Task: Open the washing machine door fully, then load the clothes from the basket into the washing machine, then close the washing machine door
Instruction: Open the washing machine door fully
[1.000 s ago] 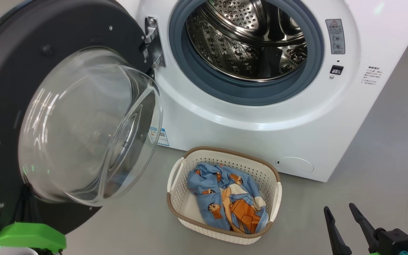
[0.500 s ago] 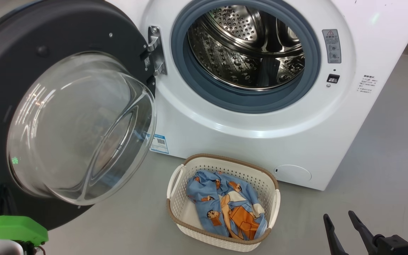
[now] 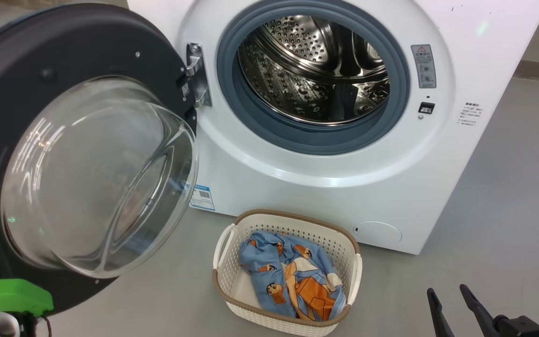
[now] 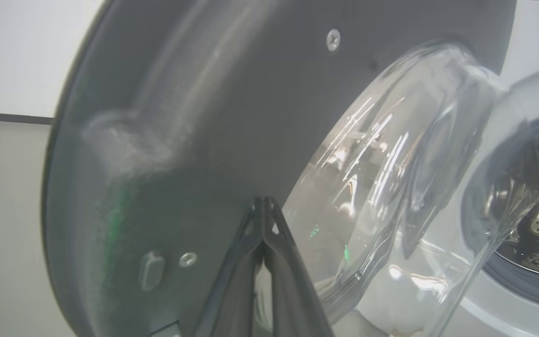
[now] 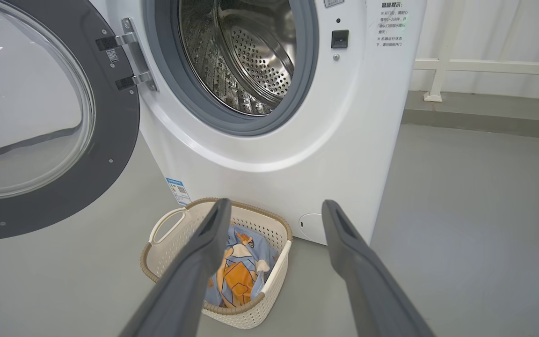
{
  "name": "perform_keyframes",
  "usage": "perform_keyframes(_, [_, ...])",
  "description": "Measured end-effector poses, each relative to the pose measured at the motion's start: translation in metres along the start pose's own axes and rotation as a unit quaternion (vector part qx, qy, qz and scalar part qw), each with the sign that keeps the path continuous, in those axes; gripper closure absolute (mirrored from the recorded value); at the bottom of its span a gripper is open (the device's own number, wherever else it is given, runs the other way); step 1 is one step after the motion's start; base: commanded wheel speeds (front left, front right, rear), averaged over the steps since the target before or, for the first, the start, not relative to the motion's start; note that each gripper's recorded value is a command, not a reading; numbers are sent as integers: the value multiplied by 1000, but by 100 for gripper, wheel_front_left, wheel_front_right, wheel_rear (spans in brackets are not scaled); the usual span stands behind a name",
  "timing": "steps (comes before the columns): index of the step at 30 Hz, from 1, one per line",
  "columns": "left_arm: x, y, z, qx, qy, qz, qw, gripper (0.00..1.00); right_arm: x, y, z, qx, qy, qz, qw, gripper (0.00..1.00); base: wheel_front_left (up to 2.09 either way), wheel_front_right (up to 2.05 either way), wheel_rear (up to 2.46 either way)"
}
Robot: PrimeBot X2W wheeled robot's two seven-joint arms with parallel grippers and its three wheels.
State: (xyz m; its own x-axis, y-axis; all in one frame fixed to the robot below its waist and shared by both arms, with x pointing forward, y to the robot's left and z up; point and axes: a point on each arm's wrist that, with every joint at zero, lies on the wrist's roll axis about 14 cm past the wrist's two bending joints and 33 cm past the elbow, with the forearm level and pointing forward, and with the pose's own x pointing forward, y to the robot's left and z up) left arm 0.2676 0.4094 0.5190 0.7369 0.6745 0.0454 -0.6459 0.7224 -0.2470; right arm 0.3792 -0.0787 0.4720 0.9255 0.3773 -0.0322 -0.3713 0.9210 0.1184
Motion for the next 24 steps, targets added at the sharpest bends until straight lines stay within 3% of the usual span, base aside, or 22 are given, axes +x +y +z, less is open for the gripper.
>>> perform_keyframes(4, [-7, -7, 26, -20, -49, -13, 999, 100, -2, -2, 1, 1, -2, -4, 1000, 0, 0, 0, 0])
perform_keyframes(7, [-16, -17, 45, -34, -83, -30, 996, 62, -3, -3, 2, 0, -3, -6, 1000, 0, 0, 0, 0])
perform_keyframes(8, [-20, -21, 50, -35, -93, -37, 994, 55, -3, -4, 2, 1, -3, -7, 1000, 0, 0, 0, 0])
perform_keyframes(11, [-30, -36, 68, -34, -123, -65, 990, 0, -4, -5, 3, 1, -6, -10, 1000, 0, 0, 0, 0])
perform_keyframes(19, [-57, -107, 98, -56, -169, -194, 965, 0, -12, -15, 11, 3, -19, -28, 999, 0, 0, 0, 0])
perform_keyframes(24, [-67, -138, 78, -86, -132, -256, 954, 0, -18, -20, 19, 9, -36, -43, 998, 0, 0, 0, 0])
